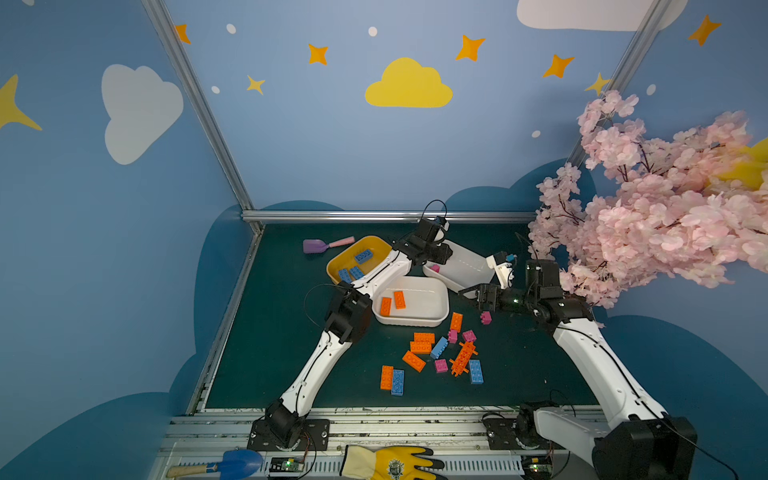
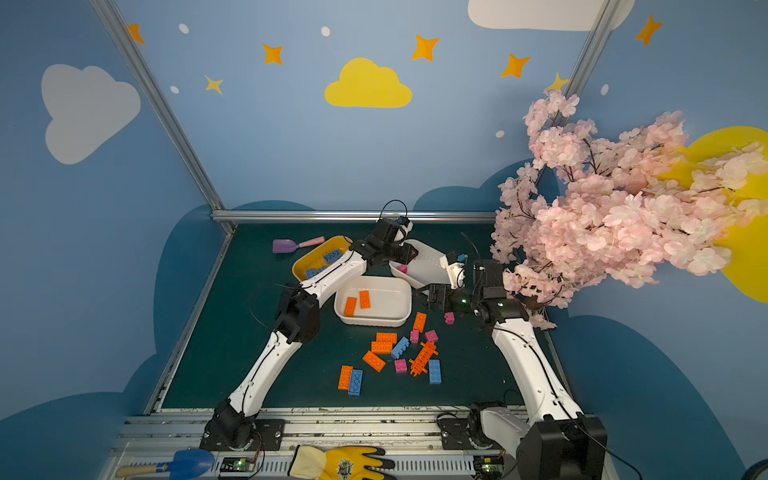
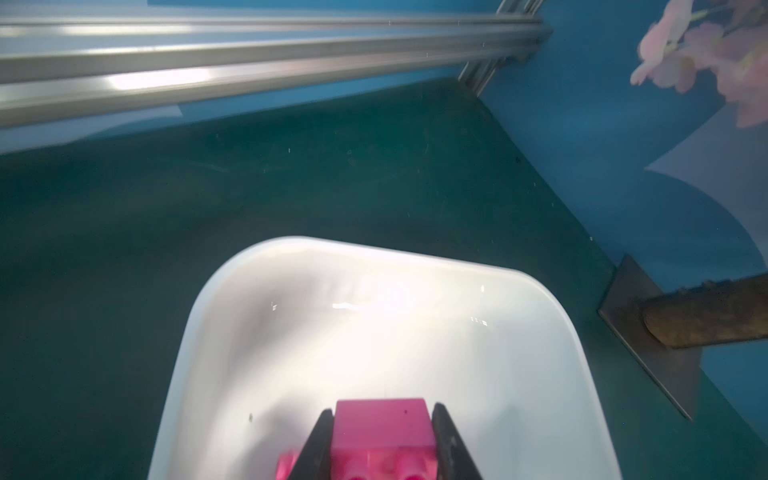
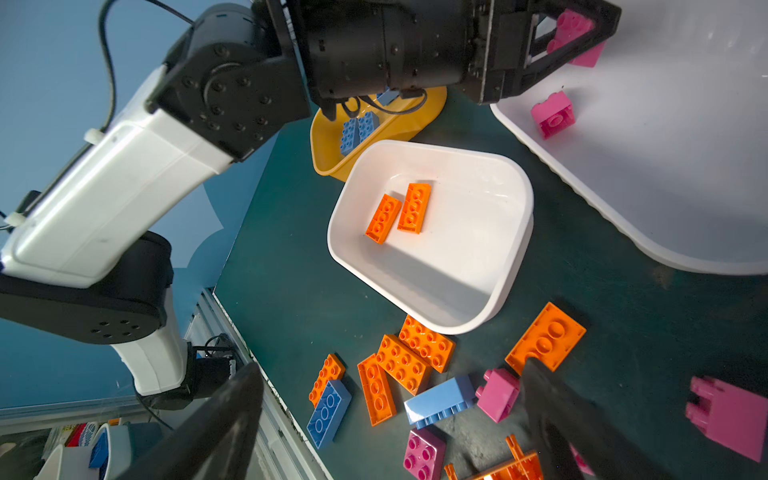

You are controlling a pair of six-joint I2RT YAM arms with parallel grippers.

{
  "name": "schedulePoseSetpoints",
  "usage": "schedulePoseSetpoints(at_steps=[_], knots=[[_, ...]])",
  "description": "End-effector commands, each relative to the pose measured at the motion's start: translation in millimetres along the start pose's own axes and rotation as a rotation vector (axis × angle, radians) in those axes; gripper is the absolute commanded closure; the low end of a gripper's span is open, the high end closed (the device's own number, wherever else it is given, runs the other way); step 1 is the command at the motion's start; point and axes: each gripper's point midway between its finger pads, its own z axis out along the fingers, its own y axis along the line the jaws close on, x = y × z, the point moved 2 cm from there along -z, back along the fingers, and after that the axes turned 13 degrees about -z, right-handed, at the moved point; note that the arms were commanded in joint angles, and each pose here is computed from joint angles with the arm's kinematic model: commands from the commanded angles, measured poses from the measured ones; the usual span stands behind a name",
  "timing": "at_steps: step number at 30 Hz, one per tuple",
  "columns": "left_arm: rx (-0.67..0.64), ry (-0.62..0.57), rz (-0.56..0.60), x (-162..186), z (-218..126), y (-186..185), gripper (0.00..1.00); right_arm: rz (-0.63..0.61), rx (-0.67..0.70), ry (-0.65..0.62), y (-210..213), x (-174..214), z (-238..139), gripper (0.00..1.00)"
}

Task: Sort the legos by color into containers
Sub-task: 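Carry the pink brick over the far white bin and release it, then move the left gripper back down to an orange brick in the pile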

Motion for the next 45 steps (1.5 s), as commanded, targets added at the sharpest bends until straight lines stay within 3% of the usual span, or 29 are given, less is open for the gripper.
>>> schedulePoseSetpoints(at_steps=[1, 3, 6, 8, 12, 22, 33, 40, 45], knots=[[-0.004, -0.024, 0.049, -9, 1, 2, 0.65, -0.03, -0.008, -0.014, 0, -4, -1, 0.05], [0.005, -0.028, 0.067, -12, -1, 0, 0.61, -0.027, -0.007, -0.014, 0, -2, -1, 0.05], [0.006, -0.02, 0.077, -17, -12, -5, 0.45, -0.025, -0.011, -0.018, 1, -1, -1, 0.05], [0.027, -0.002, 0.08, -21, -25, -13, 0.34, -0.026, -0.021, -0.02, 3, -1, -2, 0.05], [0.038, 0.055, 0.055, -22, -62, -27, 0.22, -0.035, -0.044, -0.026, 9, -3, -5, 0.05], [-0.092, 0.171, -0.066, 38, -188, -25, 0.17, -0.047, -0.08, -0.024, 26, 0, -14, 0.05], [-0.287, 0.332, -0.21, 174, -301, 12, 0.15, -0.058, -0.091, 0.001, 37, 9, -13, 0.05], [-0.385, 0.394, -0.352, 254, -330, 35, 0.17, -0.071, -0.102, 0.027, 44, 13, -6, 0.05], [-0.447, 0.458, -0.363, 300, -332, 44, 0.19, -0.07, -0.111, 0.044, 47, 17, -2, 0.05]])
